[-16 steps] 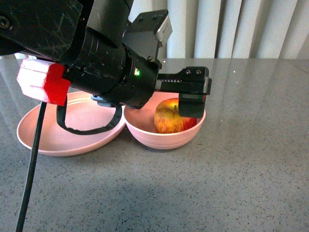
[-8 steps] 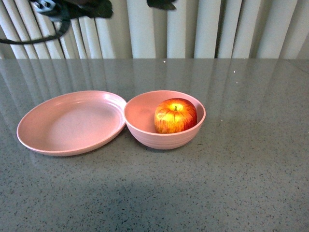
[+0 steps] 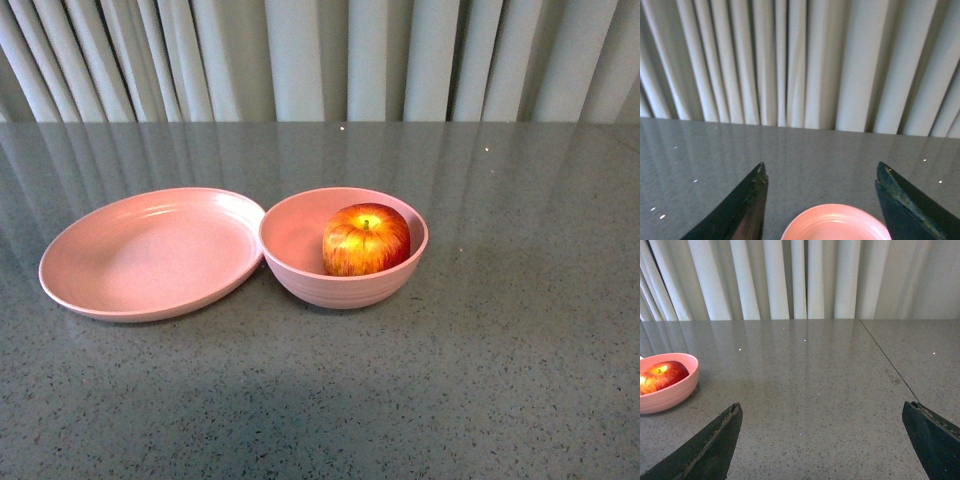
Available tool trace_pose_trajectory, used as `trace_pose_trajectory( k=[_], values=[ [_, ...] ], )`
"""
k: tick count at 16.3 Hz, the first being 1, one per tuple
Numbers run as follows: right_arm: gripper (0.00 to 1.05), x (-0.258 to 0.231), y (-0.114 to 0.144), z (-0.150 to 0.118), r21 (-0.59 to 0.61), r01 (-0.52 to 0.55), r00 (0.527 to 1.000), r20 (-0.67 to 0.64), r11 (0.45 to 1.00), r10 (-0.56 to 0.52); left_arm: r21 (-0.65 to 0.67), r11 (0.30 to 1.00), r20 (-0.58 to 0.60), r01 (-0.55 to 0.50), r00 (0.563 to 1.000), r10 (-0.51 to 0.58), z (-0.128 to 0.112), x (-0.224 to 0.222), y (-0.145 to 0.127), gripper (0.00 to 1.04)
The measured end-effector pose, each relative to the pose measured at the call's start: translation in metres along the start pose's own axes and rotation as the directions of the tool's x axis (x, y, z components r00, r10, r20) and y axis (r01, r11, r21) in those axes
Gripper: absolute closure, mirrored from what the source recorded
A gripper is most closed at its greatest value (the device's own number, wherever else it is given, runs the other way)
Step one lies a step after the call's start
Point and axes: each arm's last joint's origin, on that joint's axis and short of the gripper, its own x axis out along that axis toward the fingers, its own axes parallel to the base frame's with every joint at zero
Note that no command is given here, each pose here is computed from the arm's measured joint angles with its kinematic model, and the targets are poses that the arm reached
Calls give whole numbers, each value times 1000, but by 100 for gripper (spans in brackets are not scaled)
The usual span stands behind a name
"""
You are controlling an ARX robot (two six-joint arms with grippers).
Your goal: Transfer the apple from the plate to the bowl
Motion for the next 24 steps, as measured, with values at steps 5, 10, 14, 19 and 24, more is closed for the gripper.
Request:
trace_pose_trajectory(
  k=[5,10,14,19,24],
  values=[
    [7,0,0,0,0,0,1000,0,1000,0,31,999,-59,18,998,-16,-54,-37,15,91],
    [7,0,0,0,0,0,1000,0,1000,0,31,999,-58,23,998,-21,-76,-63,32,104],
    [7,0,0,0,0,0,1000,0,1000,0,32,999,-53,15,998,-13,-89,-81,35,104],
    [7,0,0,0,0,0,1000,0,1000,0,32,999,-51,15,999,-13,-99,-97,36,104],
    [7,0,0,0,0,0,1000,0,1000,0,32,999,-39,18,999,-16,-107,-108,36,104]
  ],
)
